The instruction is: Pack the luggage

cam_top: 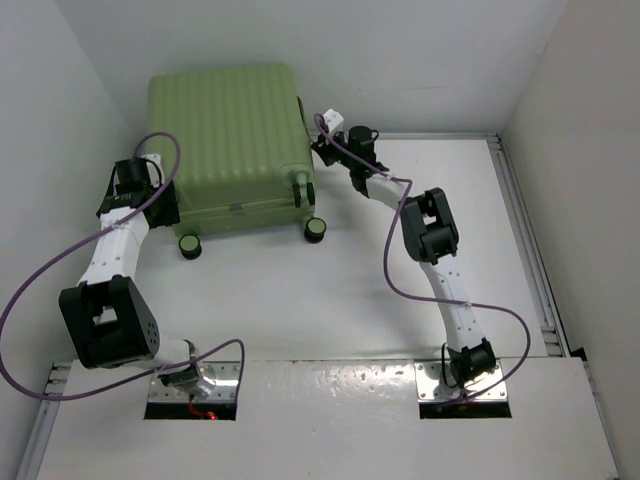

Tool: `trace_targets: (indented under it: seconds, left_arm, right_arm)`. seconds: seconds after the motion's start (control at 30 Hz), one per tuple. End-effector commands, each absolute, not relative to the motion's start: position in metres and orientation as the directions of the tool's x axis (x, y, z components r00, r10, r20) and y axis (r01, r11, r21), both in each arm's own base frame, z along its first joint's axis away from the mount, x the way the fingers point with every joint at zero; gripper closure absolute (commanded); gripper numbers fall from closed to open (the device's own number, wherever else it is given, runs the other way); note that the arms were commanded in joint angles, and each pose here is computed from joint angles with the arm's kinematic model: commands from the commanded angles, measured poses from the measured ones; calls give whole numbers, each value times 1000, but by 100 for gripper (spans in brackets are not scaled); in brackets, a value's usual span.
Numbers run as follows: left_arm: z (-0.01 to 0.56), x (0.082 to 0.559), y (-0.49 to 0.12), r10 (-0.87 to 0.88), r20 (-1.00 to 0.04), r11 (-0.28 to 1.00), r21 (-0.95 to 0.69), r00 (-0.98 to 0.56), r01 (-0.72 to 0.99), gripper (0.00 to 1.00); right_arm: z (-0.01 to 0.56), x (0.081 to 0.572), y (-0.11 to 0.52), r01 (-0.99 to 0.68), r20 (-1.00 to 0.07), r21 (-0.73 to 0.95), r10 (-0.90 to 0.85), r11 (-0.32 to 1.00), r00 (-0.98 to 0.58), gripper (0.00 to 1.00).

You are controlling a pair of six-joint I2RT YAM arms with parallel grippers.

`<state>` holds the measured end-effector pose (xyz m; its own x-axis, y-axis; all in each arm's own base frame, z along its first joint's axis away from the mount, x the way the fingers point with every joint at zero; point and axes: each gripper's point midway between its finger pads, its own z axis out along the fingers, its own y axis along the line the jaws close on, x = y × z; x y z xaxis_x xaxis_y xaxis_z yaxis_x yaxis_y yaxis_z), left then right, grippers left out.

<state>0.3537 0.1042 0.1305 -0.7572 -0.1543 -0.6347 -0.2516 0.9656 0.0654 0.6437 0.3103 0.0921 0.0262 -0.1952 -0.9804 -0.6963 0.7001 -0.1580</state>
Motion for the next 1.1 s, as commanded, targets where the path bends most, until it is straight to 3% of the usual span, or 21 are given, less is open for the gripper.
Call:
trace_targets:
  seconds: [0.0, 0.37, 0.4, 0.47, 0.6, 0.7, 0.8, 0.9, 1.07]
  left_arm:
    - [32, 289, 93, -308, -302, 934, 84, -902, -347, 100]
    - [36, 316, 64, -295, -388, 950, -16, -873, -313, 100]
    - [36, 316, 60, -295, -386, 951, -33, -874, -306, 94]
    - [51, 329, 53, -274, -438, 958, -44, -856, -284, 73]
    - [101, 349, 38, -261, -588, 962, -94, -766, -256, 51]
    - [137, 362, 24, -248, -667, 966, -119, -703, -228, 37]
    - [182, 374, 15, -226, -750, 971, -124, -621, -204, 27]
    - [226, 384, 18, -213, -822, 970, -114, -527, -215, 12]
    - [260, 387, 22, -237, -863, 961, -141, -446, -239, 3]
  right_arm:
    - [144, 694, 270, -512, -977, -195, -122, 837, 174, 100]
    - [139, 708, 265, -452, -972, -138, -35, 881, 230, 100]
    - [139, 707, 265, -453, -973, -135, -31, 881, 229, 95]
    - [139, 700, 266, -456, -973, -126, -19, 881, 231, 88]
    - [166, 683, 256, -466, -968, -130, -11, 875, 249, 49]
    - [176, 662, 244, -481, -975, -105, 6, 870, 224, 37]
    - [171, 634, 225, -512, -992, -18, 48, 859, 116, 38]
    - [145, 593, 224, -608, -993, 114, 88, 785, -73, 50]
    - [120, 539, 257, -690, -896, 432, 184, 581, -405, 58]
